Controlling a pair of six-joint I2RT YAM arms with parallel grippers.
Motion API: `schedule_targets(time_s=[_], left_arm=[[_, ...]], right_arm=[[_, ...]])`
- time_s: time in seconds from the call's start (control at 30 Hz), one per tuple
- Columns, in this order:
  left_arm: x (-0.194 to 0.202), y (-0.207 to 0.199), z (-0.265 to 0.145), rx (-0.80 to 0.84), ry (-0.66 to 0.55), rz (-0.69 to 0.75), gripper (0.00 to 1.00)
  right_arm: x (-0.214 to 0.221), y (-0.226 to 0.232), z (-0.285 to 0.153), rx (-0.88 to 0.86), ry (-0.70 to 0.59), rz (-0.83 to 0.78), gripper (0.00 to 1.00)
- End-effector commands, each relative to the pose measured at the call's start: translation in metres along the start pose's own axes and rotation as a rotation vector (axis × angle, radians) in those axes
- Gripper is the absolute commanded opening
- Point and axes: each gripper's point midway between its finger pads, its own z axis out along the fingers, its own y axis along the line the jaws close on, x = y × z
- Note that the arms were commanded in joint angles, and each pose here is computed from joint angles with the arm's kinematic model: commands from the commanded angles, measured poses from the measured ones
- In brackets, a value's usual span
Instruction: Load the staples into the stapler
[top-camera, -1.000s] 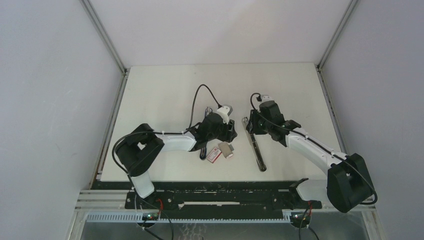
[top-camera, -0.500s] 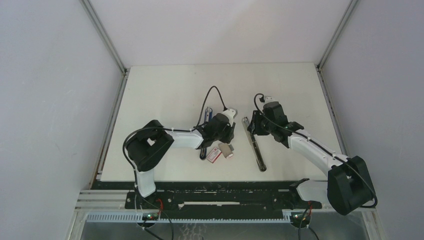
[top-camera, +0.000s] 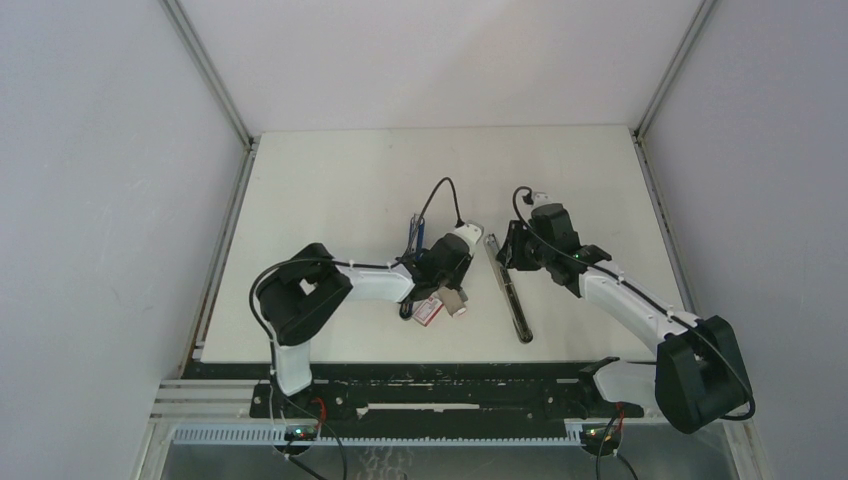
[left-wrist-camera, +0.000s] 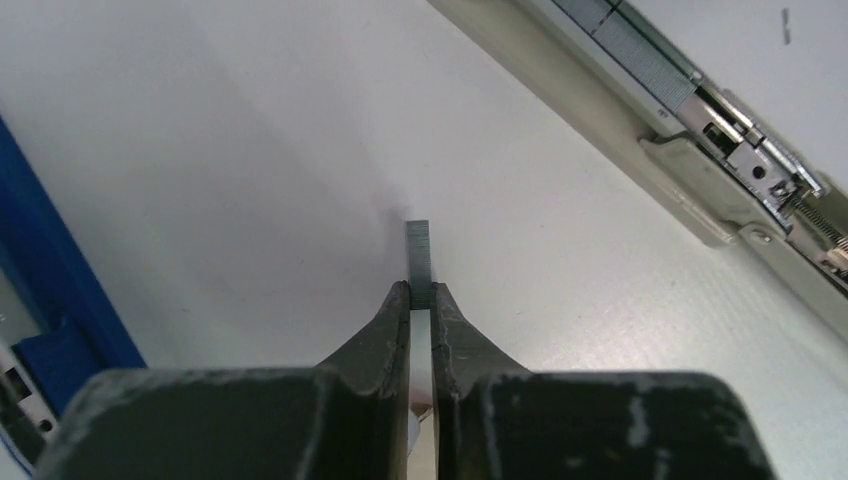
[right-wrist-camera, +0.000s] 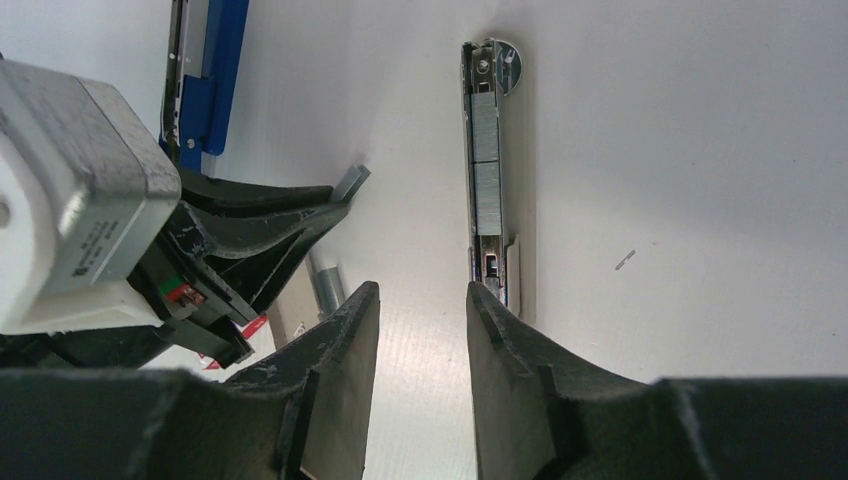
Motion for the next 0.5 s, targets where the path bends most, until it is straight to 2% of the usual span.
schedule_targets(time_s=[0.0,0.3,0.47], left_arm=[[-0.036,0.013,-0.021,-0.107,-0.091,0.063,0.09],[-0.032,0.088,-0.061,-0.533,-0.006,0.313,0.09],[-0.015,0.092,-0.053,-0.605,0.103,0.477,0.07]], right_arm=[[-0.017,0.003,-0.008,-0.032,-0.07,-0.003,0.37],[-0.017,-0.006,-0.016,-0.037,-0.093,0.009,0.37],[-0.016,-0.01,-0.021,-0.046,-0.11,0.023,0.37]])
